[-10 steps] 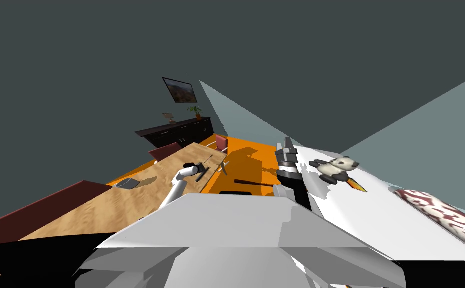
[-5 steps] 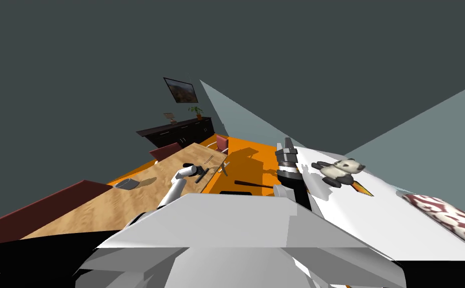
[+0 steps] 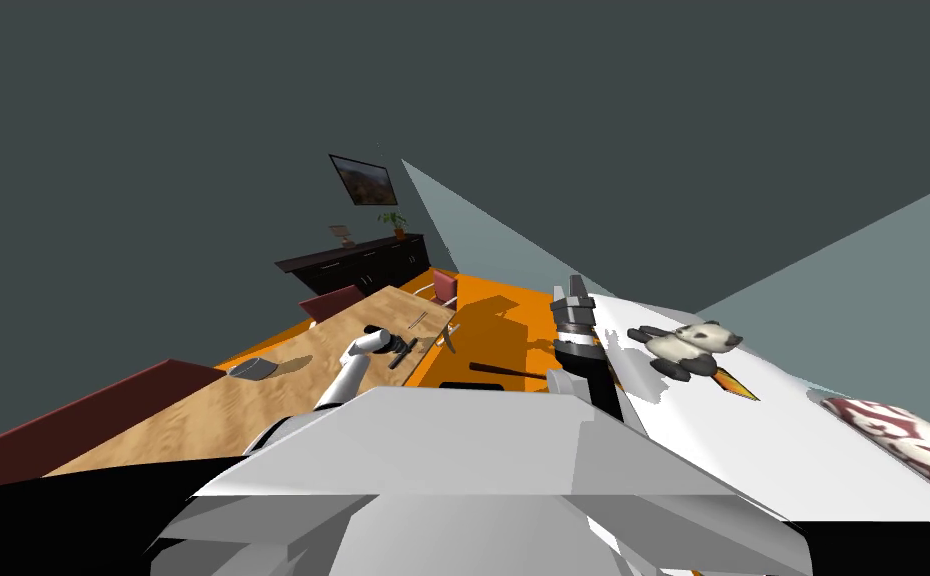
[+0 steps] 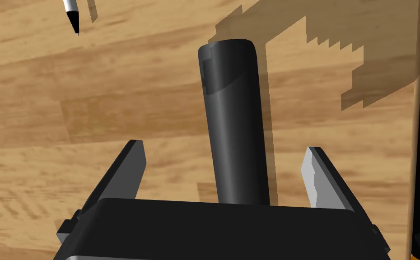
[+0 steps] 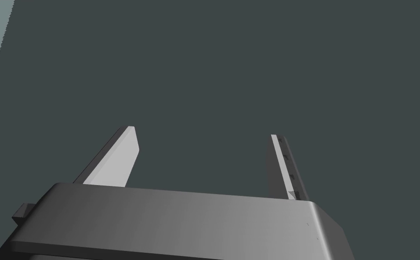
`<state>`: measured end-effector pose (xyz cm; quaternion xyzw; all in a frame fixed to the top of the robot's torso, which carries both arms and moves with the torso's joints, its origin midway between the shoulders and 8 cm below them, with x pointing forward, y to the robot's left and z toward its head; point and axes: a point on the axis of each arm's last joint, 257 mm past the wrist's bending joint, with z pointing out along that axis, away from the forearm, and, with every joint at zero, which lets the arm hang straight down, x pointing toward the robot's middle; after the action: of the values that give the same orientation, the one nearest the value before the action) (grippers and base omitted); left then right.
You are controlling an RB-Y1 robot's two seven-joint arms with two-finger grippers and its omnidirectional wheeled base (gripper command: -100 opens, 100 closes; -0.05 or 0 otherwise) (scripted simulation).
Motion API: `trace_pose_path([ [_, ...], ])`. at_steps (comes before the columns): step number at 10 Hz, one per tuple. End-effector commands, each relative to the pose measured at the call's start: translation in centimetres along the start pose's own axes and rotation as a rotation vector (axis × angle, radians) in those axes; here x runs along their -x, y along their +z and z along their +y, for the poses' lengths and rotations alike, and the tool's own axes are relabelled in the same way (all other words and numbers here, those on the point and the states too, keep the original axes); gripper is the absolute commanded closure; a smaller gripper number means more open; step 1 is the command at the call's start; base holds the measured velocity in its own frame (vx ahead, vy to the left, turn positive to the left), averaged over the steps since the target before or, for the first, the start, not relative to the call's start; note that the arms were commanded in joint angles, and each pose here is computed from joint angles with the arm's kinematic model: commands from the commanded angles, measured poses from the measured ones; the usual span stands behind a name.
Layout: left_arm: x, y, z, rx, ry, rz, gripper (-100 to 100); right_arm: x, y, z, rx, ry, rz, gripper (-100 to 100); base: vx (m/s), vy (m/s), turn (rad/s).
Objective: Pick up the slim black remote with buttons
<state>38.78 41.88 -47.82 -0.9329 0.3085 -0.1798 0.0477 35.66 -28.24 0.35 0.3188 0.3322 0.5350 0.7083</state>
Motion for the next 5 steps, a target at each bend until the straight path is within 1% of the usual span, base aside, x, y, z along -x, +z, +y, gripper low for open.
trace_pose_path([
  [1,0.9,0.2,0.5,0.045,-0.044,-0.025,-100,0.0,0.0,0.0,0.0,0.0,0.0,0,0.038,-0.003,0.031],
  [4,2.6,0.1,1.5,0.136,-0.139,-0.075,-100,0.0,0.0,0.0,0.0,0.0,0.0,0,0.054,-0.008,0.036],
  [5,2.6,0.1,1.5,0.136,-0.139,-0.075,-100,0.0,0.0,0.0,0.0,0.0,0.0,0,0.035,-0.005,0.007],
])
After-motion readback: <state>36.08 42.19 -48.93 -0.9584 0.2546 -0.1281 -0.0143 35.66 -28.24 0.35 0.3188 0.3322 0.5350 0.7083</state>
